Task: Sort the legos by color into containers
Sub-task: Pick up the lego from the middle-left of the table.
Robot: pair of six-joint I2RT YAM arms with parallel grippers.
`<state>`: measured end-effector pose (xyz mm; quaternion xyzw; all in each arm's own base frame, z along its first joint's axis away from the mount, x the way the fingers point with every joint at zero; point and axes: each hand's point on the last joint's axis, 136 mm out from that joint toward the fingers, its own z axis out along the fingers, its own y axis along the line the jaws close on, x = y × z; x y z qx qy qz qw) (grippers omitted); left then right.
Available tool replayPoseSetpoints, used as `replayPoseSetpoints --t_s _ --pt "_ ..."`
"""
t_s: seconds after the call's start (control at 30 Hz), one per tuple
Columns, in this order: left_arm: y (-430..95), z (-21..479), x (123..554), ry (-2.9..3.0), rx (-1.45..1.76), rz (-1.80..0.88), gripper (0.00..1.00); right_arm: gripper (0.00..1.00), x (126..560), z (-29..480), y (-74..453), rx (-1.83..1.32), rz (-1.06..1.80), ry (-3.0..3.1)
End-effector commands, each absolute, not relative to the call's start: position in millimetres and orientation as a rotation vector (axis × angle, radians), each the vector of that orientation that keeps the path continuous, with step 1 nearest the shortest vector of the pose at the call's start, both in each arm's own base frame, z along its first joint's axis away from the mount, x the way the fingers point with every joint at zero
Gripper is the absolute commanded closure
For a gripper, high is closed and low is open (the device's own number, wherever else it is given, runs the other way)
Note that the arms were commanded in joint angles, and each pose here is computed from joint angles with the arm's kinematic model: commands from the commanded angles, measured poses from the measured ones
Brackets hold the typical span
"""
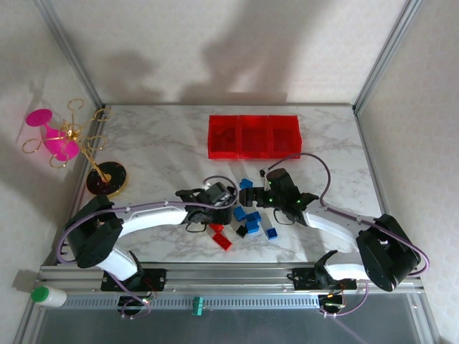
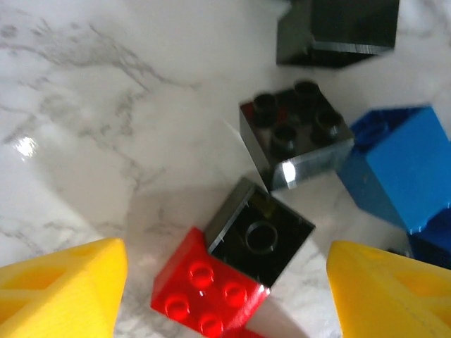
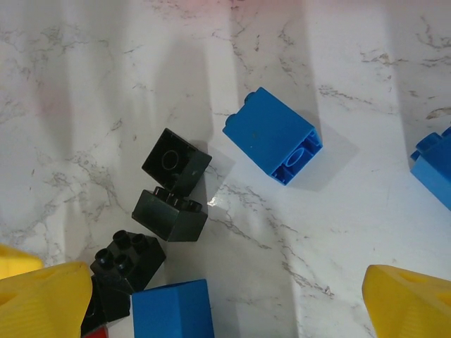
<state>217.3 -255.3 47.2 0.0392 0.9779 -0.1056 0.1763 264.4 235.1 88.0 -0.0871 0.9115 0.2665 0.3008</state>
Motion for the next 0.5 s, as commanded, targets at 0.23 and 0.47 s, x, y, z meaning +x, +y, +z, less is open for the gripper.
replayPoseSetpoints --t_s 0.23,0.47 --pt "-256 28 195 2.822 0.163 -0.223 0.17 0.01 264 89 229 -0.206 0.674 2.415" --pt "-250 15 196 2.832 0.171 -0.145 0.18 0.01 264 91 227 -0.186 0.684 2.407"
